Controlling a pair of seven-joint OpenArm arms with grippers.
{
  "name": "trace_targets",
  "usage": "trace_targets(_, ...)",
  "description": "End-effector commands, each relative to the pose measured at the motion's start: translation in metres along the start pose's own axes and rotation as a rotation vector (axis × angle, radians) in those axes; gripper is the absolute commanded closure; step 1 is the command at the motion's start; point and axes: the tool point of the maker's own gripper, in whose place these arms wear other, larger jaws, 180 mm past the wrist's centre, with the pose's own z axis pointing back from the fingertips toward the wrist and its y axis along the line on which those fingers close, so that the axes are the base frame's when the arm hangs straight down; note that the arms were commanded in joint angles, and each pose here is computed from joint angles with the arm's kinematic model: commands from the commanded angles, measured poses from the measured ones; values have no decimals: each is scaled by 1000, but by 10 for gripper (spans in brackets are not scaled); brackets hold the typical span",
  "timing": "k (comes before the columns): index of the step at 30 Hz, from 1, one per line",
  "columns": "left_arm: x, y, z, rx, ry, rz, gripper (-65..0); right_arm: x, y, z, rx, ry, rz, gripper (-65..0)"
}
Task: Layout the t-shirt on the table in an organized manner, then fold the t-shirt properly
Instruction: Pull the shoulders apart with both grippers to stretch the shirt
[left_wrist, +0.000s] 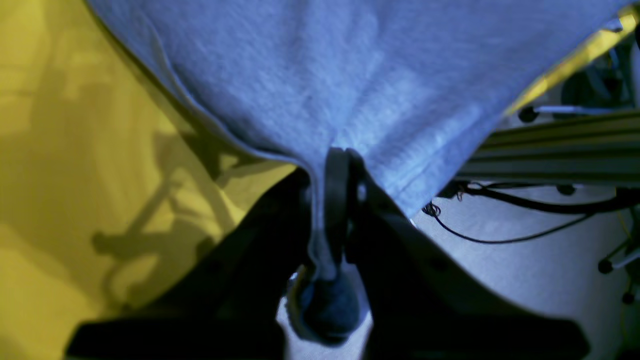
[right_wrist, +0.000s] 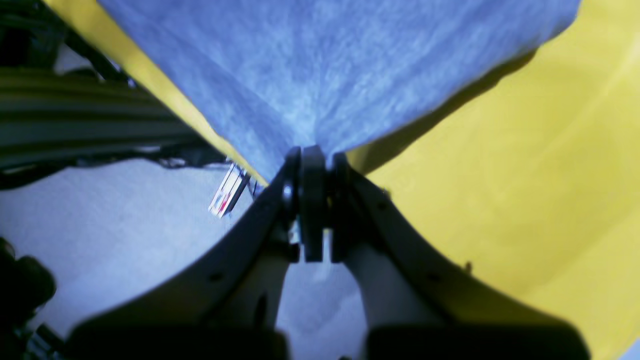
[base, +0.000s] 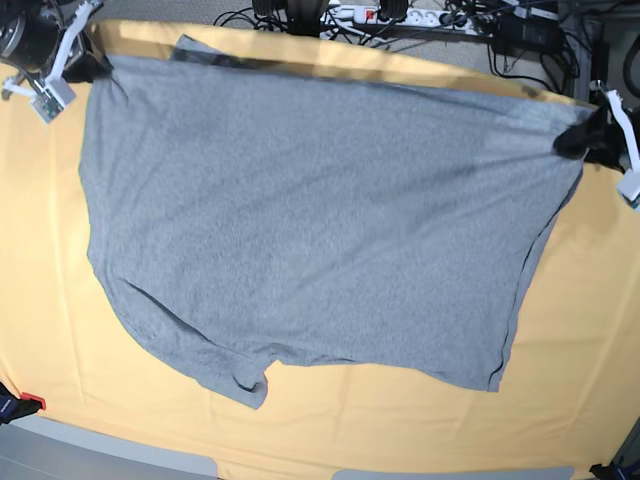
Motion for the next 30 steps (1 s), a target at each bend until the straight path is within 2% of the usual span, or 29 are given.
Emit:
trace_targets(1,11,1,6,6,-19,-35,0,5,1,4,5,-18,22,0)
trace_targets(10,11,1,6,6,-19,-35,-14,4,-1,4,-5,-11,23,0)
trace_targets(13,12,1,6,7,-23,-37,-173,8,-3,4,-12,-23,28,0)
trace_targets(15,10,5,6,29,-9,-41,-199,13,-7,4,-24,-41,34,0)
trace_targets(19,8,13,6,75,-5,-45,-187,28,-16,4,-60,-92,49,0)
trace_targets(24,17,29,4,175,-86,-57,-18,42,-35,5,-137,-175,46,0)
trace_targets(25,19,32,5,192,-101,-61,0,45,-39,5,-147,-201,37,0)
trace_targets(30,22,36,6,217,-114,-73,0,45,-62,1,-174,-290,-42,0)
